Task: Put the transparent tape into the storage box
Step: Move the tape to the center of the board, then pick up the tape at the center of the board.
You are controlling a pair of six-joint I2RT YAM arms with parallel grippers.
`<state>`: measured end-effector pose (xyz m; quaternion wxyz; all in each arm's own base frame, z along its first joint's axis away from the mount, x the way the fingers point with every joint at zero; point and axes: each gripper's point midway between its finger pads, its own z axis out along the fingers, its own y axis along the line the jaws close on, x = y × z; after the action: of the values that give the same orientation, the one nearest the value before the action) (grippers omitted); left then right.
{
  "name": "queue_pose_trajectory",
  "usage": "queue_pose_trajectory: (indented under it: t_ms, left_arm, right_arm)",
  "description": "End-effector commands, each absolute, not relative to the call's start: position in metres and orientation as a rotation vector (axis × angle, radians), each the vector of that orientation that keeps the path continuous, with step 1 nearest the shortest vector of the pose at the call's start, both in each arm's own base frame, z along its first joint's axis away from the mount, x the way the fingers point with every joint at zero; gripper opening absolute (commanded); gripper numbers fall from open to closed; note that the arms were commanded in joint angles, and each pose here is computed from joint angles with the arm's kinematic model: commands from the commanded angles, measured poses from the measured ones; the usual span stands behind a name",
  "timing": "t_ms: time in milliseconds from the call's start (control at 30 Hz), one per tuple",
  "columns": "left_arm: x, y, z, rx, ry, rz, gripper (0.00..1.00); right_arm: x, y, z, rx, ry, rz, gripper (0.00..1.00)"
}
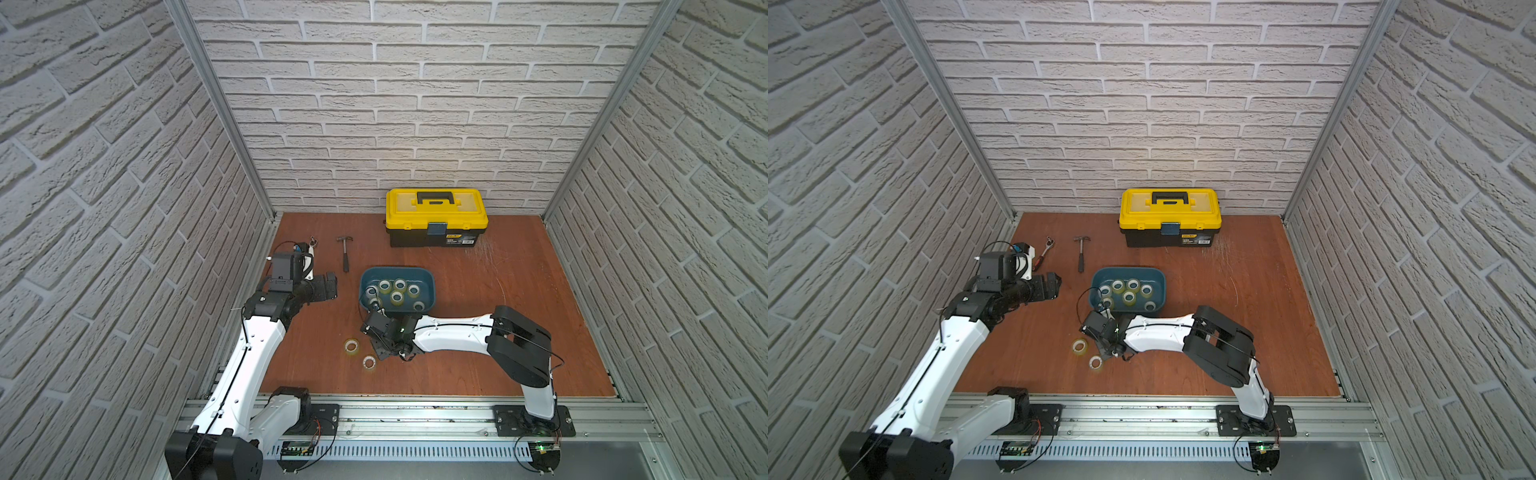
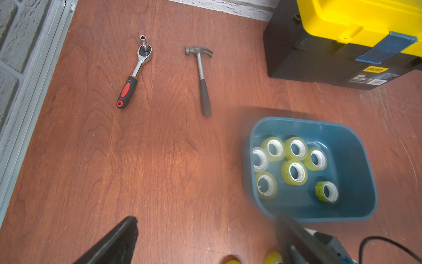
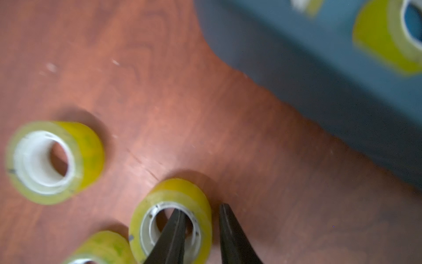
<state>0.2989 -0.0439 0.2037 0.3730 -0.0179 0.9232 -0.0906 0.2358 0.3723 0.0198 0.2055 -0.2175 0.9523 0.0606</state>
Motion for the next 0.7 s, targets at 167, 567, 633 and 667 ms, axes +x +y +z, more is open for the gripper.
queue_pose_trajectory:
  t_ms: [167,567,633,667]
  left_arm:
    - [0.302,-0.043,0.208,-0.053,2.342,-0.24,0.98]
    - [0.302,-0.043,0.208,-0.051,2.338,-0.238,0.98]
    - [0.302,-0.043,0.208,-0.051,2.342,-0.24,0.98]
    - [0.302,-0.043,0.208,-0.05,2.342,-0.242,0.98]
  right_arm:
    - [0.236,0.358,0.052,-0.589,2.624,0.169,0.29]
    - [0.234,0.358,0.026,-0.561,2.682,0.21,0.29]
    - [0.232,0.362,0.023,-0.571,2.688,0.232,0.29]
    - [0.232,0.362,0.022,-0.573,2.692,0.234,0.29]
